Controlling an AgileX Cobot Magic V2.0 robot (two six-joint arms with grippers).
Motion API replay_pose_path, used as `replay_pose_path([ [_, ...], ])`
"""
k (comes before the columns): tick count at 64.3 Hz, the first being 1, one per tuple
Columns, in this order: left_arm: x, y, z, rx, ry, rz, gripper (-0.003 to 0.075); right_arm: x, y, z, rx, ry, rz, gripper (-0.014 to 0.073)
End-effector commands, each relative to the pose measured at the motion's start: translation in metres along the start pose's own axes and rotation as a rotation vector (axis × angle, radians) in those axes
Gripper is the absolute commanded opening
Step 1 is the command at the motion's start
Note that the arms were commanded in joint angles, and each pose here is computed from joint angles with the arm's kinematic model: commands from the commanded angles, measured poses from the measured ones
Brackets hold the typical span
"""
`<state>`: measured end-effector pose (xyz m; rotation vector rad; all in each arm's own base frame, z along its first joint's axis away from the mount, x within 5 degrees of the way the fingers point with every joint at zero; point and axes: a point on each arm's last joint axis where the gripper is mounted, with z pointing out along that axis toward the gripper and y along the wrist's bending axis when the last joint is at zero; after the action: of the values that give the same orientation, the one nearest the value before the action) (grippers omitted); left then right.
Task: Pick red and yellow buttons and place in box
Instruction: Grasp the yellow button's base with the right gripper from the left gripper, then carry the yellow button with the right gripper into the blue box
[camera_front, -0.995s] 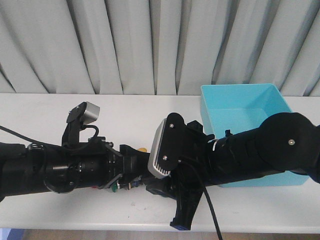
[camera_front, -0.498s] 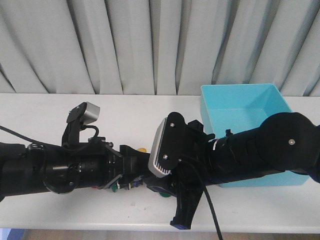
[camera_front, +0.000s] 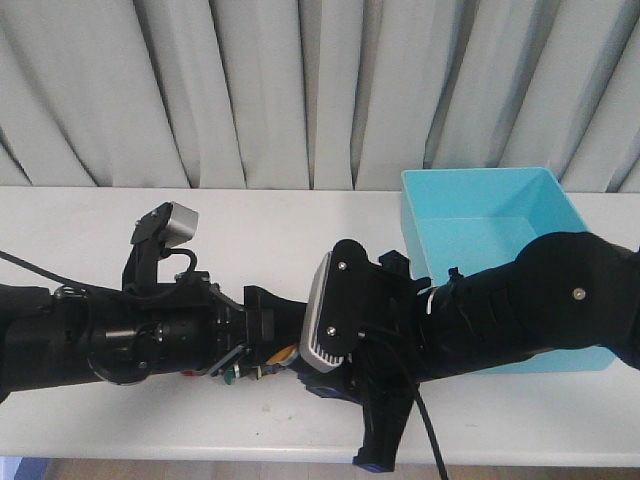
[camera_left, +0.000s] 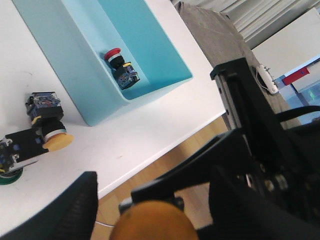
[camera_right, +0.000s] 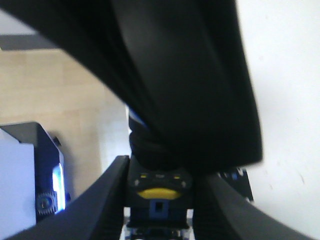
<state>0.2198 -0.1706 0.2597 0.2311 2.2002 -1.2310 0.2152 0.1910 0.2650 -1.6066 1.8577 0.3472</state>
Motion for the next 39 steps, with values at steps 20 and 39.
replay_pose_path([
  [20,-0.009,-0.013,-0.006,0.041,-0.034,0.031,0.0475,0.043,-0.068,-0.047,0.408,0.178,0.477,0.0214],
  [39,-0.004,-0.001,-0.006,-0.091,0.041,0.249,0.0475,0.094,-0.139,-0.092,0.535,0.301,0.926,0.0228],
])
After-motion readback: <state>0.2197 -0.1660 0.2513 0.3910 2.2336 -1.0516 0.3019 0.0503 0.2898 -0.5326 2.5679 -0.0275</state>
